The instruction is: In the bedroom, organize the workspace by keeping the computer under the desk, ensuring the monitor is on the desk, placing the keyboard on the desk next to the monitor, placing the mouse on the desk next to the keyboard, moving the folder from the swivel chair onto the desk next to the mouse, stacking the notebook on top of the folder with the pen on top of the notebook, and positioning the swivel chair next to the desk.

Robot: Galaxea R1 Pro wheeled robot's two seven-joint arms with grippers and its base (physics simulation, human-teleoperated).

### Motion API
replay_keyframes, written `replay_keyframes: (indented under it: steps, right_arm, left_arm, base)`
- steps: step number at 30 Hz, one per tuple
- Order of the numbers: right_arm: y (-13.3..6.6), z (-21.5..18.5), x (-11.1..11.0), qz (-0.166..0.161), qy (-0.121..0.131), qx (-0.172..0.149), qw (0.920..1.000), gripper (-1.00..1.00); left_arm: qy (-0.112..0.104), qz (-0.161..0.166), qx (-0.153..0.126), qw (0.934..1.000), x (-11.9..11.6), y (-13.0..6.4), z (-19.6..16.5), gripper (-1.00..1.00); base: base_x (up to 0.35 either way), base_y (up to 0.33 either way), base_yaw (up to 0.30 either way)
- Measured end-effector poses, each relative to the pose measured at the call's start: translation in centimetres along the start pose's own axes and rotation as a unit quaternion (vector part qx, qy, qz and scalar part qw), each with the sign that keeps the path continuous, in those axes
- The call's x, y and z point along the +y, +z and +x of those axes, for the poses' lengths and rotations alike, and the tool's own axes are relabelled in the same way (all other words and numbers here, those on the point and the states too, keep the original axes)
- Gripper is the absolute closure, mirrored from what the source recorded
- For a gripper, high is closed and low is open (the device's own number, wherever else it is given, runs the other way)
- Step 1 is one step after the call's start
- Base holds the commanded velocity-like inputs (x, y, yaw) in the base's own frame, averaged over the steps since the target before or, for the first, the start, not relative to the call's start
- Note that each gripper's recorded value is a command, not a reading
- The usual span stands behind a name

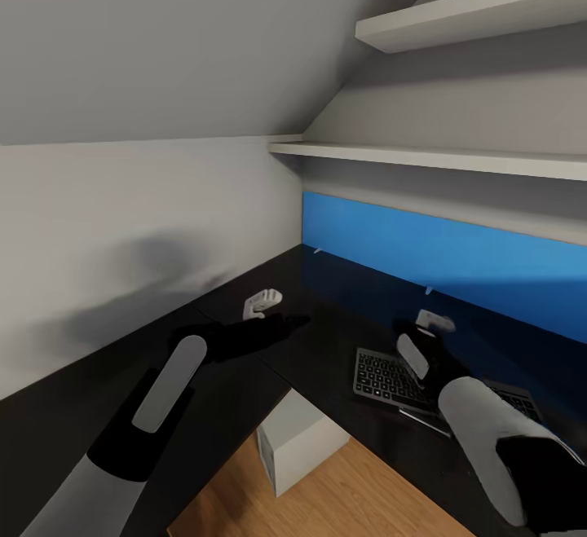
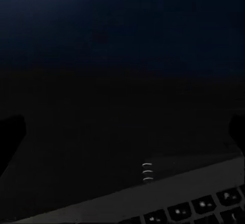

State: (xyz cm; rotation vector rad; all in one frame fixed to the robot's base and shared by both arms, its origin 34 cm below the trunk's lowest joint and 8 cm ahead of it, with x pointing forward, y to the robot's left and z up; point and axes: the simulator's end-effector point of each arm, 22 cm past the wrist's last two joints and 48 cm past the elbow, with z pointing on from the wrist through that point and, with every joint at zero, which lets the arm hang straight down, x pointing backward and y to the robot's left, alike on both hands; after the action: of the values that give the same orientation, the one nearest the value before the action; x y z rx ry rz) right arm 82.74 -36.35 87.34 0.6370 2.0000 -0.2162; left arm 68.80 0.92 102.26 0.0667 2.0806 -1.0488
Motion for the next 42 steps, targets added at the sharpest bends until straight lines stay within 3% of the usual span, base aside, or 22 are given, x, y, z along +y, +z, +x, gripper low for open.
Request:
replay_keyframes:
  steps: [6, 12, 14, 17, 21, 24, 30, 37, 42]
  right_arm:
    - [0.9, -3.3, -0.2, 0.020, -0.005, -0.002, 0.9998, -1.00]
    - [1.0, -2.8, -0.5, 0.026, -0.001, 0.012, 0.9996, -1.00]
    - [1.2, -1.2, -1.2, 0.034, 0.001, 0.030, 0.9990, -1.00]
    - [1.2, 2.1, -2.3, 0.048, 0.033, 0.073, 0.9956, -1.00]
    - [1.1, 3.3, -2.8, 0.054, 0.070, 0.095, 0.9915, -1.00]
    - [1.1, 3.6, -3.0, 0.055, 0.077, 0.100, 0.9905, -1.00]
    - [0.7, 5.7, -2.9, 0.054, 0.065, 0.137, 0.9869, -1.00]
    - [0.5, 6.5, -2.8, 0.053, 0.060, 0.149, 0.9855, -1.00]
    - [0.9, 7.3, -3.0, 0.054, 0.060, 0.151, 0.9853, -1.00]
  left_arm:
    - [0.001, 0.002, 0.001, 1.0000, -0.2, 0.0, 0.1, -1.00]
    - [0.002, 0.002, 0.002, 1.0000, -0.2, 0.0, 0.1, -1.00]
    - [0.002, 0.002, 0.002, 1.0000, -0.2, 0.0, 0.1, -1.00]
    - [0.002, 0.001, 0.001, 1.0000, -0.2, 0.0, 0.1, -1.00]
    - [0.002, 0.002, 0.001, 1.0000, -0.2, 0.0, 0.1, -1.00]
    - [0.002, 0.002, 0.001, 1.0000, -0.2, 0.0, 0.0, -1.00]
    - [0.003, 0.003, -0.002, 1.0000, -0.2, -0.2, -0.2, -1.00]
    - [0.005, 0.009, -0.010, 0.9999, -0.7, -0.7, -0.9, -1.00]
    - [-0.004, 0.005, -0.024, 0.9997, 0.5, -1.0, -1.5, -1.00]
  base:
    - [0.000, 0.000, 0.000]
    - [0.000, 0.000, 0.000]
    - [0.000, 0.000, 0.000]
    - [0.000, 0.000, 0.000]
    - [0.000, 0.000, 0.000]
    - [0.000, 0.000, 0.000]
    - [0.000, 0.000, 0.000]
    - [0.000, 0.000, 0.000]
    - [0.000, 0.000, 0.000]
